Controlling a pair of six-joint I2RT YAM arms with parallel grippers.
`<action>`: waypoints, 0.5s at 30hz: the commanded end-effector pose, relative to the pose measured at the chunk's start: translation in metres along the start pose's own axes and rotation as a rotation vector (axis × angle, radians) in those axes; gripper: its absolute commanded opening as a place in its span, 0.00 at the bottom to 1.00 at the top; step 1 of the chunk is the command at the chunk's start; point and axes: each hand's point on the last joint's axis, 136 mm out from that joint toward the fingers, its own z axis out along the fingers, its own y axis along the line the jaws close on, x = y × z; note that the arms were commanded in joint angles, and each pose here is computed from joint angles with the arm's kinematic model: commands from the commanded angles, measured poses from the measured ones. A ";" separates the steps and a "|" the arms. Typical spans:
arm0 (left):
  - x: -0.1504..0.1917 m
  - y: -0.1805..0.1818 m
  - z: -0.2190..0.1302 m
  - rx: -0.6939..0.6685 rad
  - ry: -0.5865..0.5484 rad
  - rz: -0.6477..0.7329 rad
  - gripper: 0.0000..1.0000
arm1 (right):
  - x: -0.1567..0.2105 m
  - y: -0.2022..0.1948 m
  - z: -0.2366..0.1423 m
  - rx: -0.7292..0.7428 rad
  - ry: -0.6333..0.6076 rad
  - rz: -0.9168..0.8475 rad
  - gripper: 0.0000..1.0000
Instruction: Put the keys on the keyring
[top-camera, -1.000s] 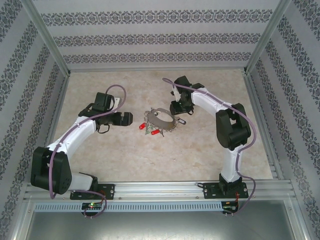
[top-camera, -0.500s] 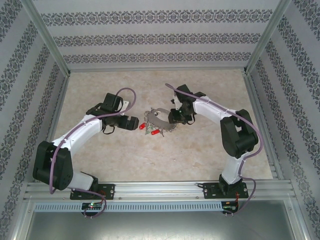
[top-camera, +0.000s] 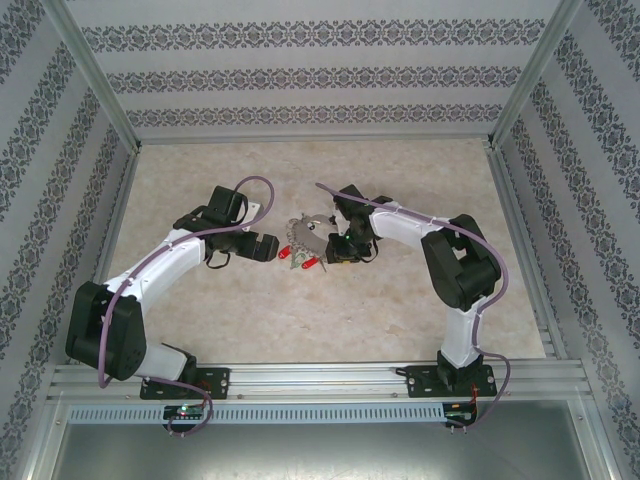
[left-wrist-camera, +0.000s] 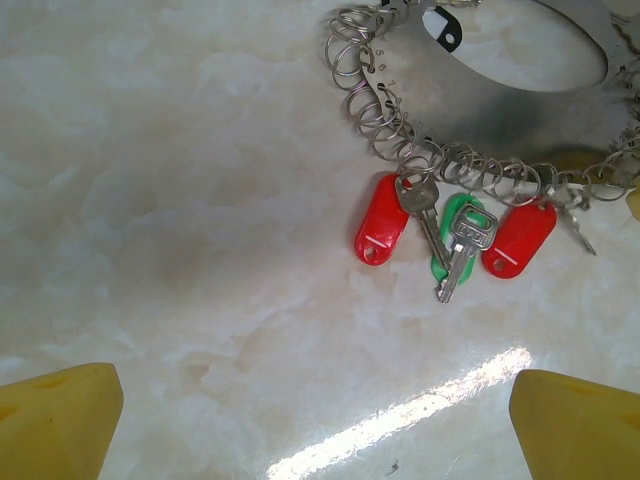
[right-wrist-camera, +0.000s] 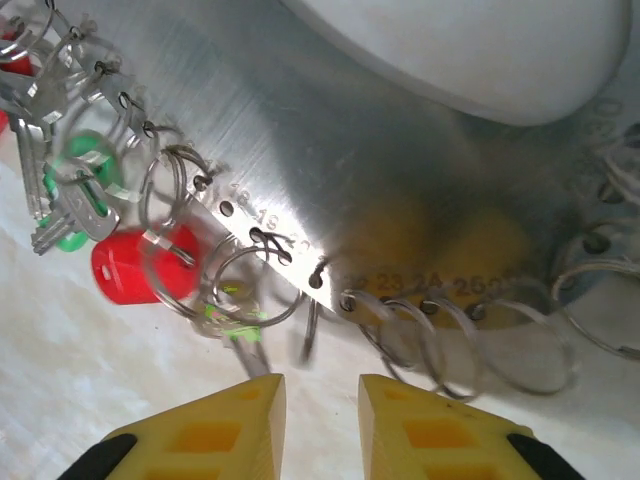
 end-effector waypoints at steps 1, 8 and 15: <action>-0.002 -0.005 -0.005 -0.007 0.009 0.039 1.00 | 0.005 -0.009 -0.001 0.047 0.008 0.021 0.28; -0.001 -0.005 -0.004 -0.007 0.013 0.041 1.00 | 0.004 -0.006 0.000 0.026 0.000 0.031 0.30; 0.000 -0.005 -0.003 -0.014 0.019 0.045 1.00 | -0.006 0.008 -0.004 0.021 -0.032 0.006 0.30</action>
